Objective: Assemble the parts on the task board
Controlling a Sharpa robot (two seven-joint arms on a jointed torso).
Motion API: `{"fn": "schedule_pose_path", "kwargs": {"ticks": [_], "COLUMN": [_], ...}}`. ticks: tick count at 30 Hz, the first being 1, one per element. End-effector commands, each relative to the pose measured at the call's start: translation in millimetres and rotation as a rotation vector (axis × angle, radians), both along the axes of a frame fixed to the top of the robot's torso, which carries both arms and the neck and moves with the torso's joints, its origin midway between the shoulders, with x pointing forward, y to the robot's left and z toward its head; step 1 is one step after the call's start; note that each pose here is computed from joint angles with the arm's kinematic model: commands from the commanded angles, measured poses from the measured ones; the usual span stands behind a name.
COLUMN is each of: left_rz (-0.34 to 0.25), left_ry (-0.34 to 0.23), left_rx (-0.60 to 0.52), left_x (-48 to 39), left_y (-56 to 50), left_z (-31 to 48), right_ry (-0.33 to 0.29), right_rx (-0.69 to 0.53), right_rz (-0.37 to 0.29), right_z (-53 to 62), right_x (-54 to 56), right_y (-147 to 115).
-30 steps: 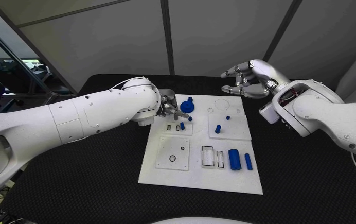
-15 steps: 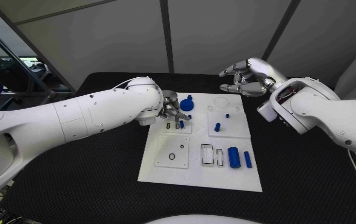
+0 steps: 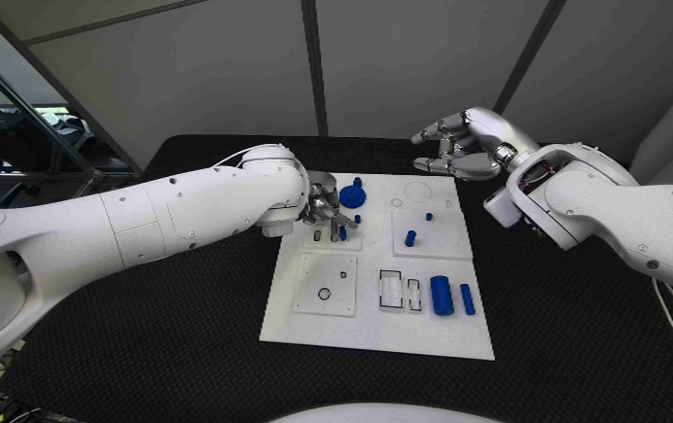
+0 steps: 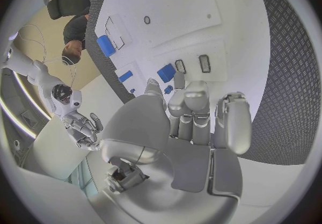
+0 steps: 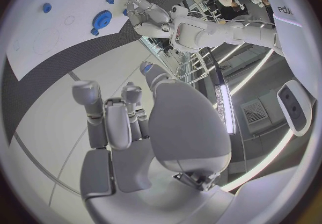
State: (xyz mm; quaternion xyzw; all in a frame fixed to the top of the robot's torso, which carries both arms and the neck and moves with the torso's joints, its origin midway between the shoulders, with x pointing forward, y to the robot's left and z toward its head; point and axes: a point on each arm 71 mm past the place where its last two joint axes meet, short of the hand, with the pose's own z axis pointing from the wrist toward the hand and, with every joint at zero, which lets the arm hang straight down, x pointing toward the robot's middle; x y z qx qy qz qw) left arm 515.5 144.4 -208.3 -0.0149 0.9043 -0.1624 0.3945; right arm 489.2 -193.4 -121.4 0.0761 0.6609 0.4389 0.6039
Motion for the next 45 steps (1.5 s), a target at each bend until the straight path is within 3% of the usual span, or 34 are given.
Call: {"fn": "schedule_pose_path", "kwargs": {"ticks": [1, 23, 45], "left_rz": [-0.012, -0.020, 0.025], "left_ry": [0.010, 0.024, 0.068], "left_rx": [0.018, 0.009, -0.064], "left_x": [-1.3, -3.6, -4.6], "left_y": [-1.0, -3.3, 2.7], "left_z": [0.0, 0.0, -0.7], "right_ry": [0.003, 0.010, 0.020], "right_rx": [-0.005, -0.012, -0.019], "right_rz": [0.007, 0.010, 0.005], "right_z": [0.7, -1.1, -2.8], "right_x": [0.6, 3.5, 5.9], "right_y": [1.0, 3.2, 1.5]}}
